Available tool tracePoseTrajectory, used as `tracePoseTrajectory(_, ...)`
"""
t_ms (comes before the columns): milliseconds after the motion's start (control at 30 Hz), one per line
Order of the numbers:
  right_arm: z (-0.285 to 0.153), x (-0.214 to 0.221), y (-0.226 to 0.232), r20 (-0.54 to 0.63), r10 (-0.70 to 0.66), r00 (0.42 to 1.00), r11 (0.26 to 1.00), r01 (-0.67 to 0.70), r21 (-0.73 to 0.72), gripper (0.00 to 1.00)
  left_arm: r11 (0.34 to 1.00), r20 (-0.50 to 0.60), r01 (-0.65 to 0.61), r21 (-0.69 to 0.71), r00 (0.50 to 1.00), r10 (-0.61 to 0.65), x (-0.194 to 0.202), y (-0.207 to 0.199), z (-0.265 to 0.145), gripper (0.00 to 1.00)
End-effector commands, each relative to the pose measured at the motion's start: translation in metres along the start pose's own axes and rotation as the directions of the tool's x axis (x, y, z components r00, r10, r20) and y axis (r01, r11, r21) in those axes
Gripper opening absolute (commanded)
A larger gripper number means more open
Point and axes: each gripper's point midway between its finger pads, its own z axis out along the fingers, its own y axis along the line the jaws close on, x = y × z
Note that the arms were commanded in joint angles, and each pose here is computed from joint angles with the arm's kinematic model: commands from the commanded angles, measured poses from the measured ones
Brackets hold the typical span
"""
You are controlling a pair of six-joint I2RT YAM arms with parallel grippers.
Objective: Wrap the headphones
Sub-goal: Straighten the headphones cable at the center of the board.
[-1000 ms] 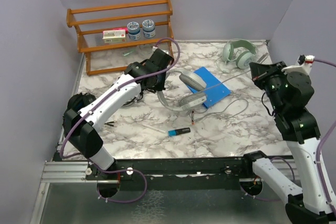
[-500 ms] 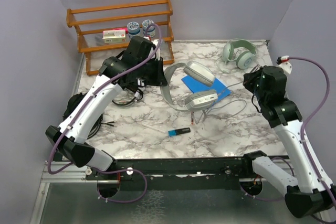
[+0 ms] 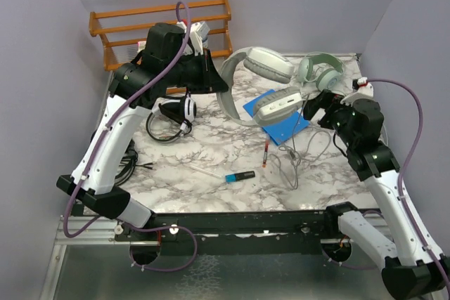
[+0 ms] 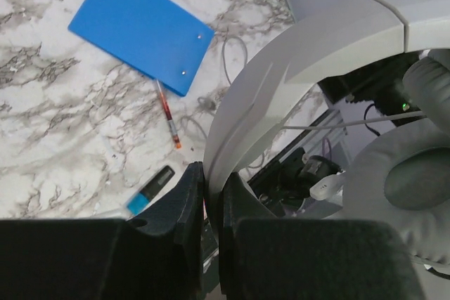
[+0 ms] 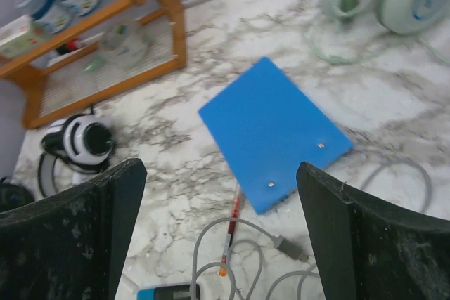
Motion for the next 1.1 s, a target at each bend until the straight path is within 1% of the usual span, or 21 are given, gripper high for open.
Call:
tracePoseTrajectory(0,-0.03,-0.012,0.066,0.092,-0.183,0.979,0.896,0.204,-0.395,1.0,0.994,0.078,0.066,0.093,0.994,-0.073,-0.033,-0.03,-0.007,0.1)
tracePoseTrajectory(67,-0.046,-0.015,0.076,0.143,-0.204,0.968,0.855,0.247,-0.456,1.0,0.99,0.124,0.07,0.12,0.989,-0.085,-0.045,-0.038,-0.016,0.1)
tracePoseTrajectory(133,-0.06,-0.018,0.082,0.211,-0.209,0.955,0.82,0.289,-0.494,0.96,0.985,0.166,0.067,0.16,0.982,-0.093,-0.057,-0.049,-0.027,0.1)
tracePoseTrajectory(233,-0.08,-0.025,0.088,0.318,-0.19,0.929,0.78,0.339,-0.525,0.9,0.976,0.22,0.064,0.209,0.969,-0.111,-0.074,-0.066,-0.047,0.1)
tracePoseTrajectory(333,-0.097,-0.033,0.096,0.395,-0.167,0.903,0.742,0.379,-0.553,0.88,0.963,0.267,0.062,0.263,0.954,-0.134,-0.088,-0.083,-0.068,0.1)
tracePoseTrajectory(400,-0.103,-0.036,0.101,0.422,-0.16,0.892,0.72,0.398,-0.568,0.88,0.956,0.299,0.06,0.288,0.942,-0.149,-0.096,-0.089,-0.079,0.1)
tracePoseTrajectory(533,-0.109,-0.037,0.106,0.437,-0.167,0.884,0.692,0.421,-0.587,0.88,0.935,0.366,0.059,0.35,0.91,-0.195,-0.114,-0.1,-0.103,0.11)
tracePoseTrajectory(633,-0.12,-0.033,0.119,0.479,-0.202,0.854,0.595,0.496,-0.633,0.88,0.917,0.373,0.056,0.395,0.902,-0.216,-0.123,-0.105,-0.111,0.11)
tracePoseTrajectory(667,-0.119,-0.033,0.121,0.486,-0.211,0.848,0.582,0.508,-0.635,0.88,0.91,0.363,0.062,0.409,0.904,-0.225,-0.123,-0.106,-0.11,0.11)
tracePoseTrajectory(767,-0.108,-0.043,0.12,0.474,-0.21,0.855,0.621,0.491,-0.611,0.88,0.889,0.332,0.068,0.453,0.912,-0.239,-0.123,-0.111,-0.107,0.11)
tracePoseTrajectory(867,-0.099,-0.044,0.125,0.471,-0.21,0.857,0.606,0.492,-0.626,0.88,0.882,0.32,0.063,0.468,0.918,-0.235,-0.121,-0.113,-0.107,0.11)
tracePoseTrajectory(1000,-0.085,-0.033,0.137,0.399,-0.176,0.9,0.563,0.425,-0.709,0.84,0.885,0.313,0.077,0.459,0.918,-0.242,-0.119,-0.107,-0.105,0.11)
tracePoseTrajectory(1067,-0.077,-0.026,0.142,0.331,-0.145,0.933,0.549,0.354,-0.757,0.79,0.884,0.304,0.08,0.461,0.921,-0.242,-0.119,-0.105,-0.104,0.11)
